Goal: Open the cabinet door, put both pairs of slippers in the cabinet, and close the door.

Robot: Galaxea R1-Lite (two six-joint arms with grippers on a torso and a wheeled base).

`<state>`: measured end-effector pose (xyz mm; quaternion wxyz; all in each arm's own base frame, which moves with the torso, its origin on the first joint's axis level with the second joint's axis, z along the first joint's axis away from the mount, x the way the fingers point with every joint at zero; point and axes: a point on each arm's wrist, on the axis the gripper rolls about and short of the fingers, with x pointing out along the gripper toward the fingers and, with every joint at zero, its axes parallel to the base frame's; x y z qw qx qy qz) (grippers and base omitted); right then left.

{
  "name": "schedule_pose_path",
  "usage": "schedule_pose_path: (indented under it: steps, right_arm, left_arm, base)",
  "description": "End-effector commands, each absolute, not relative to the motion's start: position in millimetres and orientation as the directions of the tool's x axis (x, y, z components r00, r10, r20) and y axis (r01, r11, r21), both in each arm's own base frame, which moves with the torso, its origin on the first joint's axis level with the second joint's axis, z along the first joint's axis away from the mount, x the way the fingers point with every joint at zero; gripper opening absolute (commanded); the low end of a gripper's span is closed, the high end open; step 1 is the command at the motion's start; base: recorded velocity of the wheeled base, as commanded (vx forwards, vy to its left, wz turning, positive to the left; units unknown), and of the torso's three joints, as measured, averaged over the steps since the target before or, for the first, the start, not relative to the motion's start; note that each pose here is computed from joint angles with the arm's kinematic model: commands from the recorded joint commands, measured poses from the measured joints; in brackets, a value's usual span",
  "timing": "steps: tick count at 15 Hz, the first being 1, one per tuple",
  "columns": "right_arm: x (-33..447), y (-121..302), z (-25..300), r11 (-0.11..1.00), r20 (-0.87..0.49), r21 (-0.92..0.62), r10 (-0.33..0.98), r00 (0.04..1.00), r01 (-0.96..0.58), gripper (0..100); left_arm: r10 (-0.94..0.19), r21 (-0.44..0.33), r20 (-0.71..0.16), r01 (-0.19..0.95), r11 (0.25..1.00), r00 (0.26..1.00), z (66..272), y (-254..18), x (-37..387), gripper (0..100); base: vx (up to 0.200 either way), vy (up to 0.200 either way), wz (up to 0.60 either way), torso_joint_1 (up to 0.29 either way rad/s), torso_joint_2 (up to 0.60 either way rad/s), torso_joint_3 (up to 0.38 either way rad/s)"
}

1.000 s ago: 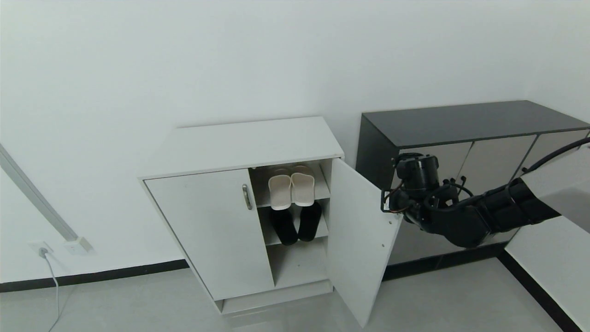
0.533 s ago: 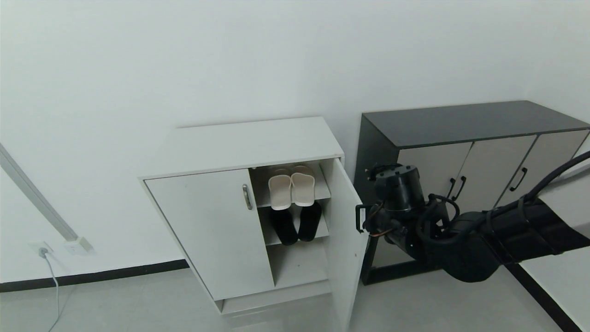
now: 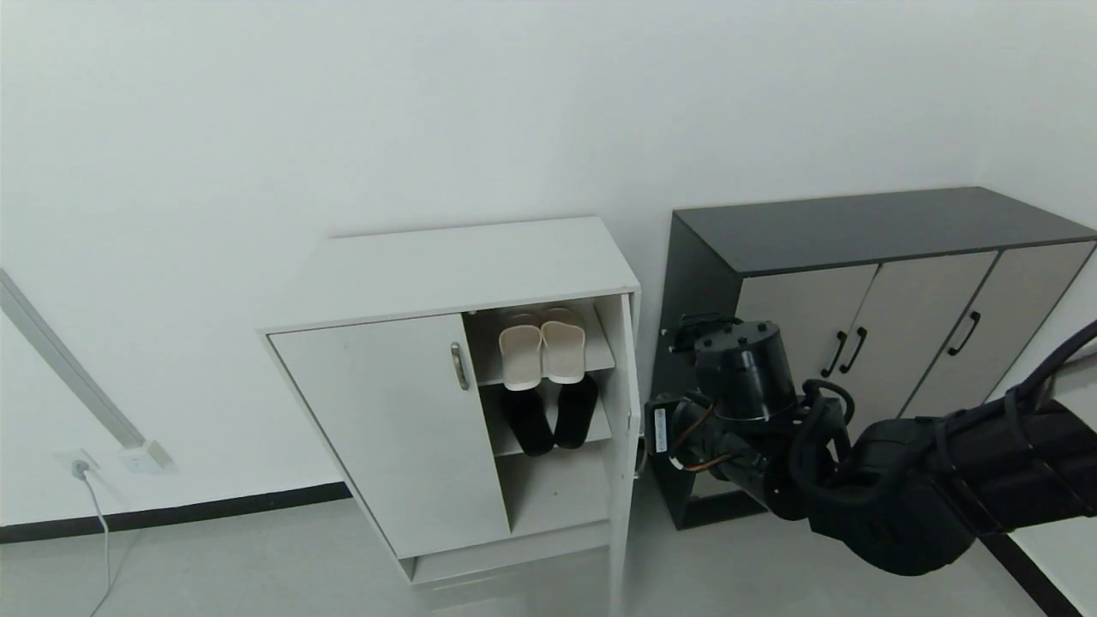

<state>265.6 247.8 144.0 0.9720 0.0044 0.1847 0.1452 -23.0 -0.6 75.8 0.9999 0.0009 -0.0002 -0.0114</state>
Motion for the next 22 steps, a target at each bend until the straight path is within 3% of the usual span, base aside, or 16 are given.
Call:
schedule_pose_path:
  steps: [1,4,7,17,22]
  right_arm:
    - [262.7,245.4,145.2,0.957,-0.358,0.062,0.287,0.889,-0.284,0]
    - [262.9,245.7,144.9,0.957,-0.359,0.060,0.286,0.888,-0.284,0]
    - [264.1,244.5,145.1,0.958,-0.358,0.062,0.283,0.890,-0.280,0]
    - [274.1,233.2,147.7,0.969,-0.335,0.038,0.241,0.911,-0.243,0]
    - [293.7,218.1,128.5,0.988,-0.377,-0.068,0.104,0.920,-0.140,0]
  left_arm:
    - [-0.021,0.002,0.000,0.021,1.000,1.000,75.7,-0.6,-22.9,0]
    - [-0.021,0.002,0.000,0.021,1.000,1.000,75.7,-0.6,-22.9,0]
    - [-0.021,0.000,0.000,0.021,1.000,1.000,75.7,-0.6,-22.9,0]
    - [-0.014,-0.006,0.000,0.014,1.000,1.000,75.7,-0.4,-22.9,0]
    - [-0.014,-0.006,0.000,0.014,1.000,1.000,75.7,-0.4,-22.9,0]
  base:
    - [0.000,0.000,0.00,0.000,0.00,0.000]
    - [0.000,0.000,0.00,0.000,0.00,0.000]
    - [0.000,0.000,0.60,0.004,0.00,0.001]
    - [0.000,0.000,0.00,0.000,0.00,0.000]
    - [0.000,0.000,0.00,0.000,0.00,0.000]
